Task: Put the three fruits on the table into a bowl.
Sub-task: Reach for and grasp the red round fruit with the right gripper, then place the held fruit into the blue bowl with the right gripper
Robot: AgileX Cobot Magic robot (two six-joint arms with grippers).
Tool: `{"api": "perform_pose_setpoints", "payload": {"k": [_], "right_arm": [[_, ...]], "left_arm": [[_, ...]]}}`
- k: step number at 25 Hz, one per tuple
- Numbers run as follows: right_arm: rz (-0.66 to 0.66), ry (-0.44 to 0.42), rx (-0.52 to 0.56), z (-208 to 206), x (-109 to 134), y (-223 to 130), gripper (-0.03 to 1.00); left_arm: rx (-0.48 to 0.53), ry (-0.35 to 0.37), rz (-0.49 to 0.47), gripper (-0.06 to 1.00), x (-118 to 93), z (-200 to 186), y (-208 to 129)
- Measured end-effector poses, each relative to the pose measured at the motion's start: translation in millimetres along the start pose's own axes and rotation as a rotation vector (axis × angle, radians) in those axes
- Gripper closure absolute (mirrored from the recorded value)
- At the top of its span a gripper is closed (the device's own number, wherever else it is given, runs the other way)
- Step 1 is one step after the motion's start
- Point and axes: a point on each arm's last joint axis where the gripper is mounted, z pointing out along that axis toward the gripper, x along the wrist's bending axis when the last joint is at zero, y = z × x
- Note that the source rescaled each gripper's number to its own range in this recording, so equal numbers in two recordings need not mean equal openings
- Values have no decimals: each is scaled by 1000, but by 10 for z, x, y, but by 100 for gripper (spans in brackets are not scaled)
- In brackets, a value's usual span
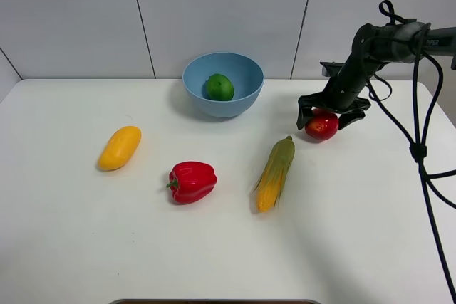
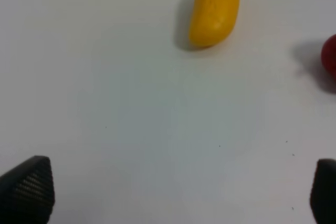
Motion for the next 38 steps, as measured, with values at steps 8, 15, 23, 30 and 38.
{"api": "perform_pose_setpoints", "payload": {"k": [8, 15, 23, 30, 38], "right_arm": [[-4, 2, 1, 0, 2, -1, 7], [-3, 5, 7, 0, 4, -6, 24], [1, 9, 6, 0, 8, -6, 58], [1, 10, 6, 0, 9, -5, 60], [1, 10, 6, 0, 9, -5, 60]], "left_arm": [[0, 0, 0, -6, 0, 0, 0], [0, 0, 0, -6, 0, 0, 0], [0, 0, 0, -6, 0, 0, 0], [0, 0, 0, -6, 0, 0, 0], [0, 0, 0, -6, 0, 0, 0]]}}
